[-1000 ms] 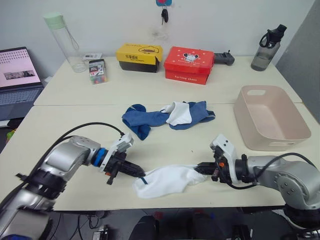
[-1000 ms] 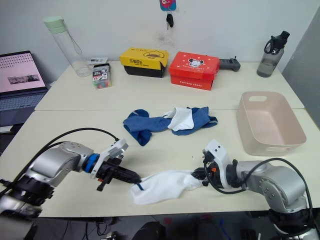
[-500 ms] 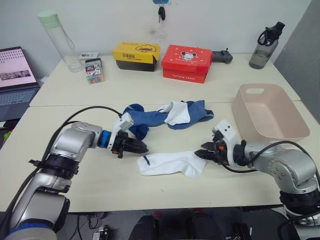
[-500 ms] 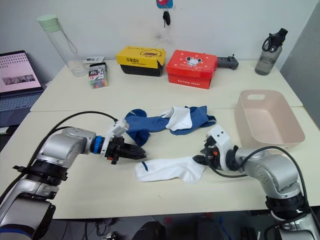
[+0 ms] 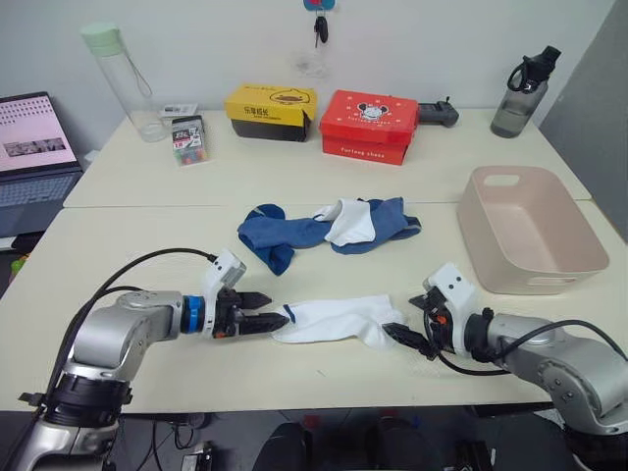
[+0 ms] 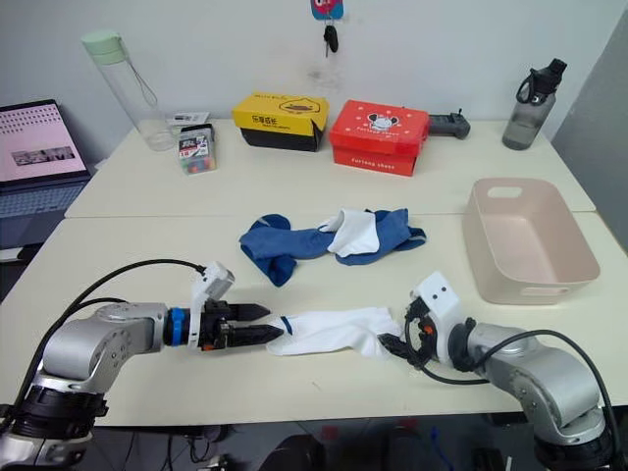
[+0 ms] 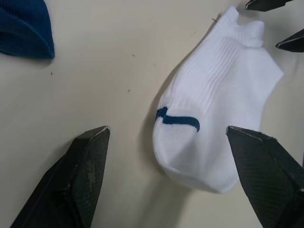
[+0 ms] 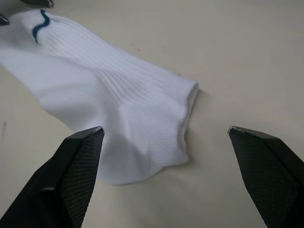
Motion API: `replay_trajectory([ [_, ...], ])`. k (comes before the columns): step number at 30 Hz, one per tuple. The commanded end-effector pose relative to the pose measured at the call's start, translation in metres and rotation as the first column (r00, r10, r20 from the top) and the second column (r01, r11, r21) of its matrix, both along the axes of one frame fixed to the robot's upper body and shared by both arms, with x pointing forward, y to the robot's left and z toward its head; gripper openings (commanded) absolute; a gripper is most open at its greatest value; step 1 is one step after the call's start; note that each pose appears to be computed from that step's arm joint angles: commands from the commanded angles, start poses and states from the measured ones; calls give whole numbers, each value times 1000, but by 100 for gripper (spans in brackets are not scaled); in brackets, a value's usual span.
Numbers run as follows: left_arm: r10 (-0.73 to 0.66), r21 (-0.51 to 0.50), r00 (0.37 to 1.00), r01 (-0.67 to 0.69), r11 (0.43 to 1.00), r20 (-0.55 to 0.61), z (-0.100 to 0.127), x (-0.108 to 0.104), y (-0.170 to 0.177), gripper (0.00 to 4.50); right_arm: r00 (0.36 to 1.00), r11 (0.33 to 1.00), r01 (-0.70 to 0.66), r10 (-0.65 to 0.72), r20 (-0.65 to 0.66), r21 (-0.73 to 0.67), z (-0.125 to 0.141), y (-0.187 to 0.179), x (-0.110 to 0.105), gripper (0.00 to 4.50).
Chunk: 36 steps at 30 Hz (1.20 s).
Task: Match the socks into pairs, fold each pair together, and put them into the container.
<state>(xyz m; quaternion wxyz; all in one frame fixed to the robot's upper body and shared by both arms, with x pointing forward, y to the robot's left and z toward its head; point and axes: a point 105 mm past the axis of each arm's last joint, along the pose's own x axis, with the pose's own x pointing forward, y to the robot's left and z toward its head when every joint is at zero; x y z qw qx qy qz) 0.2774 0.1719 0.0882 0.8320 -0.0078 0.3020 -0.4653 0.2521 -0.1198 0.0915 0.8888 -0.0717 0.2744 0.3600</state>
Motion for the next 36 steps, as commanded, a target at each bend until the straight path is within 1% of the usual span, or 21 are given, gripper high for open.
replay_trajectory([
  [1, 18, 93, 1000, -17, 996, -4, -21, -3, -2, 411, 999, 1000, 11, -10, 48, -15, 1, 1, 1, 432],
  [2, 31, 108, 1000, -31, 994, 3, -25, -1, -1, 413, 999, 1000, 8, -7, 48, -15, 0, 1, 0, 412],
  [3, 31, 111, 1000, -31, 993, 5, -28, -1, -2, 370, 999, 1000, 5, -4, 49, -15, 0, 1, 0, 389],
  [5, 9, 102, 1000, -9, 995, -3, -30, -3, -7, 324, 999, 1000, -6, 7, 53, -17, 0, 2, -1, 329],
  [6, -3, 101, 1000, 3, 995, -5, -31, -5, -9, 291, 998, 1000, -12, 13, 57, -18, 0, 3, -1, 288],
  [10, -27, 88, 999, 29, 996, -23, -35, -9, -13, 171, 998, 999, -32, 32, 62, -16, 0, 7, 0, 150],
  [14, -82, 43, 996, 83, 996, -30, -26, -16, -13, 61, 995, 996, -92, 92, 34, -12, 1, 5, -9, 2],
  [16, -113, 33, 993, 115, 993, -41, -20, -21, -8, 3, 991, 991, -129, 130, -19, 25, 3, 5, -18, 0],
  [18, -124, 35, 991, 125, 992, -44, -17, -24, -4, 3, 986, 986, -160, 162, -47, 45, 5, 6, -24, 0],
  [22, -145, 43, 987, 149, 988, -69, -11, -31, 4, 3, 974, 979, -202, 203, -96, 27, 6, 0, -35, 0],
  [24, -150, 42, 985, 154, 987, -80, -11, -34, 5, 3, 972, 978, -209, 210, -107, 22, 5, -1, -37, 0],
  [27, -161, 47, 982, 166, 985, -104, -15, -45, 4, 3, 966, 975, -222, 223, -131, 23, 3, 0, -43, 0],
  [30, -123, 64, 989, 129, 990, -81, -22, -42, 2, 3, 969, 980, -199, 197, -148, 3, -3, -1, -42, 0],
  [32, -117, 60, 991, 121, 991, -63, -25, -40, -1, 3, 972, 982, -186, 186, -145, 17, -5, 2, -41, 0],
  [34, -107, 68, 993, 110, 992, -46, -28, -39, -2, 0, 980, 986, -164, 164, -114, 5, -4, 0, -35, 49],
  [36, -112, 63, 993, 114, 991, -35, -27, -40, 0, 40, 982, 987, -161, 160, -100, 0, -1, -2, -34, 98],
])
